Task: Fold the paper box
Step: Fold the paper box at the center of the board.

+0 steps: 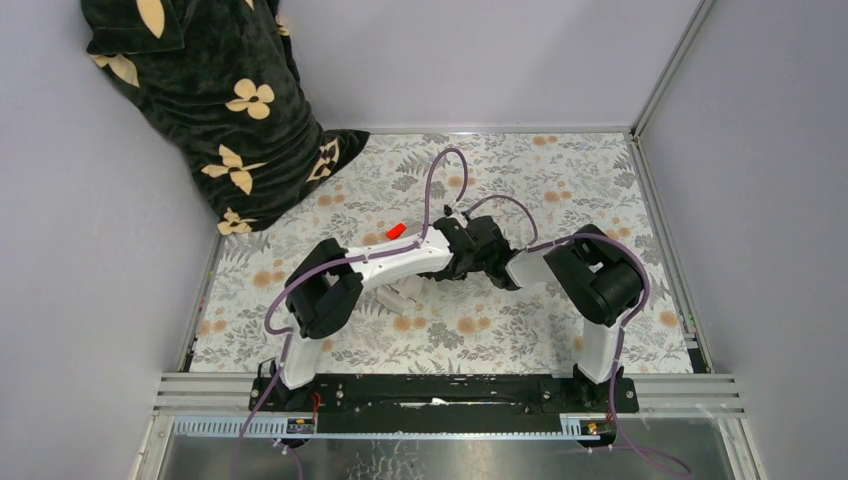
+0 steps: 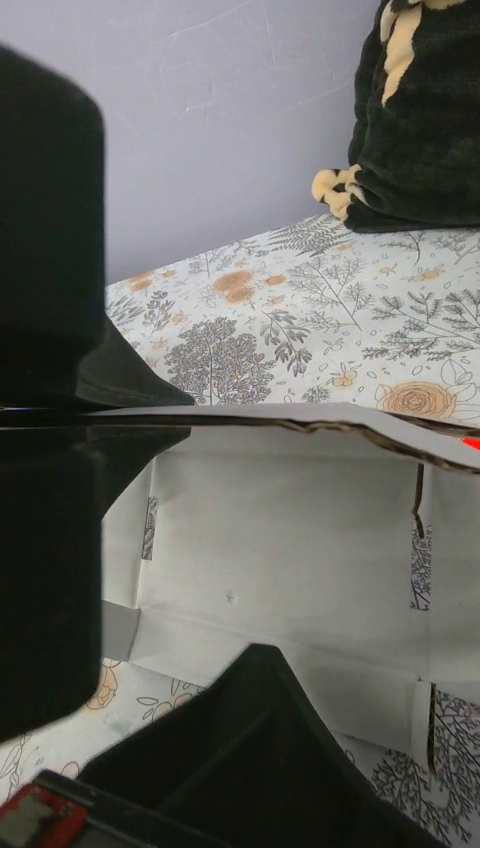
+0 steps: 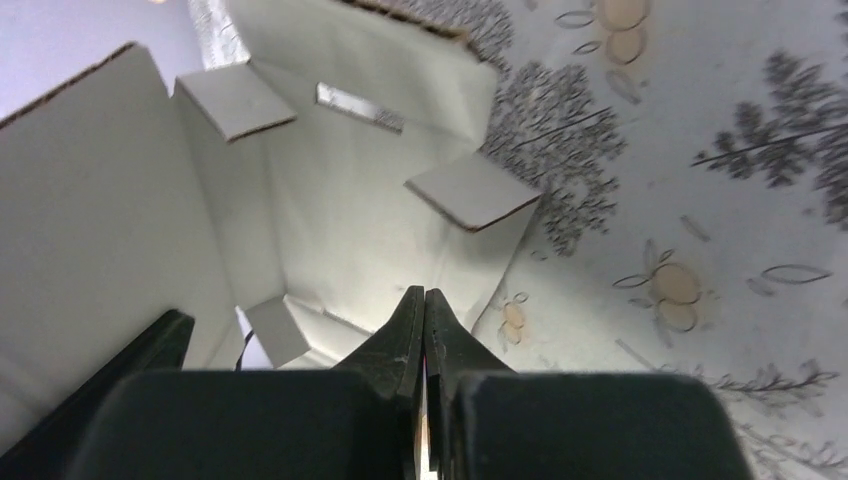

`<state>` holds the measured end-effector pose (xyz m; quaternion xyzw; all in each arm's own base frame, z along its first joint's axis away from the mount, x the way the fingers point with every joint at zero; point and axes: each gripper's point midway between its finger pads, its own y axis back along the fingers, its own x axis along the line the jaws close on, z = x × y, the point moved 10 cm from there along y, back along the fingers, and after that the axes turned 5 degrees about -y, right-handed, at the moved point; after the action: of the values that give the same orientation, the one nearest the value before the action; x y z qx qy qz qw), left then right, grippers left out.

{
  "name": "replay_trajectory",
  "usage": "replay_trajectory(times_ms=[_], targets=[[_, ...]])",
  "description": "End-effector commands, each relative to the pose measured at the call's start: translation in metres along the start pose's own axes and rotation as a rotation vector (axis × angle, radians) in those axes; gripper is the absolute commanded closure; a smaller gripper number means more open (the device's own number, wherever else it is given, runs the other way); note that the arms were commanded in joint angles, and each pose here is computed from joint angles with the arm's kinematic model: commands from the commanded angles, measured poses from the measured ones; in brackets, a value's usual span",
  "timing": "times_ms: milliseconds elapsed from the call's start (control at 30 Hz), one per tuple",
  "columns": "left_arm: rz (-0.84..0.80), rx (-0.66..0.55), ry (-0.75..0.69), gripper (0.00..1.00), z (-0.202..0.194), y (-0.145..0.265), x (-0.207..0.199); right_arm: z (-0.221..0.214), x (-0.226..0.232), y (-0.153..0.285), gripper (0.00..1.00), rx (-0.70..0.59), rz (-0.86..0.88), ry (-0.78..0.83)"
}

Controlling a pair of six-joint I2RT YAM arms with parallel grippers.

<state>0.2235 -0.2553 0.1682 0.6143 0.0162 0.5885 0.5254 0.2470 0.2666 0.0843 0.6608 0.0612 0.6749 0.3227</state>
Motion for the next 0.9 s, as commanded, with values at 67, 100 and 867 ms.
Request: replay_trajectory(times_ms=[67,100,867], targets=[[-0.063,-0.08,0.092,0.92,0.01,0.01,-0.004,-0.006,-0.01,-0.017,1.0,-0.023,-0.11,0.021],[-0.076,-0.083,0.096,0.92,0.011,0.011,-0.004,-0.007,-0.012,-0.018,1.0,-0.023,-0.117,0.021],[-0.296,-0.196,0.242,0.91,0.039,0.048,0.011,-0.023,-0.021,-0.025,1.0,-0.037,-0.152,0.03]])
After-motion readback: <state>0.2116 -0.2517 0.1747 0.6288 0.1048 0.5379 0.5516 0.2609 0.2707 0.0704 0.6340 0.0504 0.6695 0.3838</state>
